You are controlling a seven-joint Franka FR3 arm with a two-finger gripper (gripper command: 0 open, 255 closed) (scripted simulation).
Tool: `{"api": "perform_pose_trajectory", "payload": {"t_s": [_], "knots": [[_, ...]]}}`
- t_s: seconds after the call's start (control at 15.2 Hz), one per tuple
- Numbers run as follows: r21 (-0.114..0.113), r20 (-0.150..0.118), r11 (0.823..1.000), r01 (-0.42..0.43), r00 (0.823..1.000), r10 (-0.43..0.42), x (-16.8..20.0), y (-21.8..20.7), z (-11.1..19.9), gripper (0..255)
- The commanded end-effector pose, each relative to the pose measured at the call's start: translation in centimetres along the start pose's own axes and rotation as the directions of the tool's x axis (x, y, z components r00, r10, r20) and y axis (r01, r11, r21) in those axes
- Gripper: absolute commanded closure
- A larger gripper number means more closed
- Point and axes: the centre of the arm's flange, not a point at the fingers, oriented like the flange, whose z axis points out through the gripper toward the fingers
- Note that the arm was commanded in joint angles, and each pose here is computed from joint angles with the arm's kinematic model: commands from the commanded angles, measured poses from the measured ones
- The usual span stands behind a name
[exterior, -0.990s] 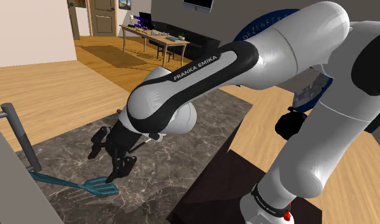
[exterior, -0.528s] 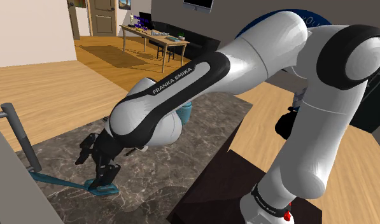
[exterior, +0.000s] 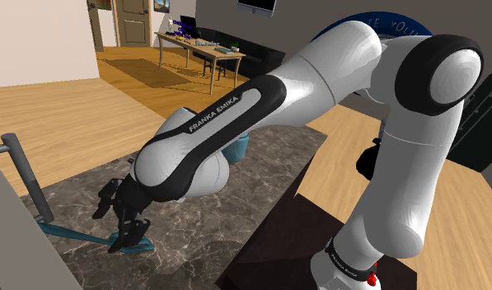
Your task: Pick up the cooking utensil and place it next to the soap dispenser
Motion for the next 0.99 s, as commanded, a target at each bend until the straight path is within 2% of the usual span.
{"api": "perform_pose_trajectory", "payload": {"t_s": [0.0, 0.07, 0.13, 0.73, 0.92], "knots": [[0.0, 0.0, 1.0, 0.0, 1.0, 0.0, 0.0, 0.0, 0.0, 0], [0.0, 0.0, 1.0, 0.0, 1.0, 0.0, 0.0, 0.0, 0.0, 0], [0.0, 0.0, 1.0, 0.0, 1.0, 0.0, 0.0, 0.0, 0.0, 255], [0.0, 0.0, 1.0, 0.0, 1.0, 0.0, 0.0, 0.0, 0.0, 255], [0.0, 0.0, 1.0, 0.0, 1.0, 0.0, -0.9, -0.2, -1.3, 255]]}}
